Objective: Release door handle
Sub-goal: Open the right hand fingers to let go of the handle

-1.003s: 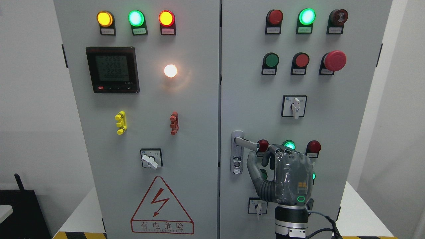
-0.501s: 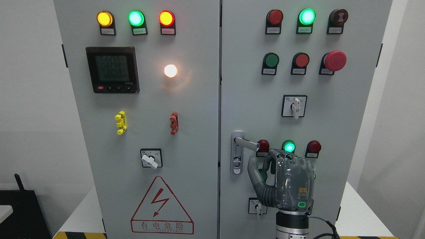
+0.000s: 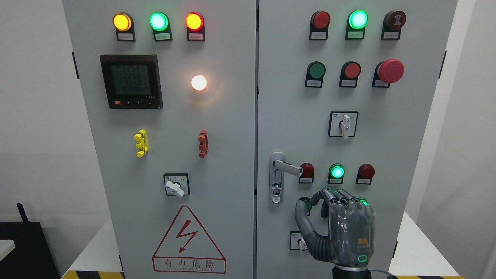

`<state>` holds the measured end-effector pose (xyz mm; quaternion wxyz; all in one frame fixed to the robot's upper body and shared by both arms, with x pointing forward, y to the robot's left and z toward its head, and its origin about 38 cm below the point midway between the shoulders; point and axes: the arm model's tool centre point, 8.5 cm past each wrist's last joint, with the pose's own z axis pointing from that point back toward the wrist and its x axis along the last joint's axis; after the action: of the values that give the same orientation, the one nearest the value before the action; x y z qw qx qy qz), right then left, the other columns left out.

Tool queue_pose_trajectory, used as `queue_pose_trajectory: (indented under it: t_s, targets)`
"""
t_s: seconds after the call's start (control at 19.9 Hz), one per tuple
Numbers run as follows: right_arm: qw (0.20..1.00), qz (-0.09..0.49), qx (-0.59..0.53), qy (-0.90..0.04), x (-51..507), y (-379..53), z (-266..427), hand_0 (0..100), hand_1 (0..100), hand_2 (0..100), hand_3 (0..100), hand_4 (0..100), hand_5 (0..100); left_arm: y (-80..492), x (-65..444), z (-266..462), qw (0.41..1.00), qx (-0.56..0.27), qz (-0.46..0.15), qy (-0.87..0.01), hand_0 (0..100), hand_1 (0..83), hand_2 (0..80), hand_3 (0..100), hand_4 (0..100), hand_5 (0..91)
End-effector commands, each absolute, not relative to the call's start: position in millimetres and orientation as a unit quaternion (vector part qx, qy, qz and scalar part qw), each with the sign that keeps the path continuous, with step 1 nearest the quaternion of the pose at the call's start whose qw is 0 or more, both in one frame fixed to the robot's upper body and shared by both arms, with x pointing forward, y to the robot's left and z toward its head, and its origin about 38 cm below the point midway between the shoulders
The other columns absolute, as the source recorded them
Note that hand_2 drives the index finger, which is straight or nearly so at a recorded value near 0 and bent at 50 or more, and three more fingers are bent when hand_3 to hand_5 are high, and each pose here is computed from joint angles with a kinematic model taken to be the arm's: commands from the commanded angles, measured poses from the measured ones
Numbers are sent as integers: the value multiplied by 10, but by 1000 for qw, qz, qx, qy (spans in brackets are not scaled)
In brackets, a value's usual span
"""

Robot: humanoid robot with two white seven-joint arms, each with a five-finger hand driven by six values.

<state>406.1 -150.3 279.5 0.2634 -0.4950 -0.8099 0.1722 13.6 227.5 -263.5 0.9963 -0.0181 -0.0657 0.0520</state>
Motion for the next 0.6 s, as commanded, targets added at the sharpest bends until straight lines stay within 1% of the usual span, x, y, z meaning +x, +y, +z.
queue_pose_trajectory:
  t_s: [0.0, 0.05, 0.15, 0.25, 0.4, 0.55]
  targets:
    - [239, 163, -515, -807, 3908, -1721, 2912, 450, 488, 327, 491, 367, 291, 2273, 365, -2627, 995, -19, 45, -85, 120, 389, 0, 0, 0, 0]
    - [237, 162, -515, -807, 3897, -1728, 2932, 446, 479, 315, 464, 349, 273, 2273, 365, -2627, 995, -19, 45, -85, 120, 389, 0, 0, 0, 0]
    - [233, 163, -517, -808, 3877, -1767, 2950, 447, 456, 255, 384, 280, 207, 2273, 365, -2627, 995, -19, 45, -85, 120, 389, 0, 0, 0, 0]
    - [231, 164, -520, -806, 3879, -1821, 2949, 455, 410, 175, 270, 189, 100, 2273, 359, -2627, 995, -19, 45, -84, 120, 389, 0, 0, 0, 0]
    - [225, 162, -520, -808, 3871, -1849, 2976, 451, 378, 107, 197, 118, 21, 2273, 359, -2627, 995, -19, 45, -84, 120, 389, 0, 0, 0, 0]
    - [223, 164, -516, -811, 3854, -1874, 3009, 433, 360, 104, 166, 91, 0, 2273, 365, -2627, 995, -19, 45, -85, 120, 389, 0, 0, 0, 0]
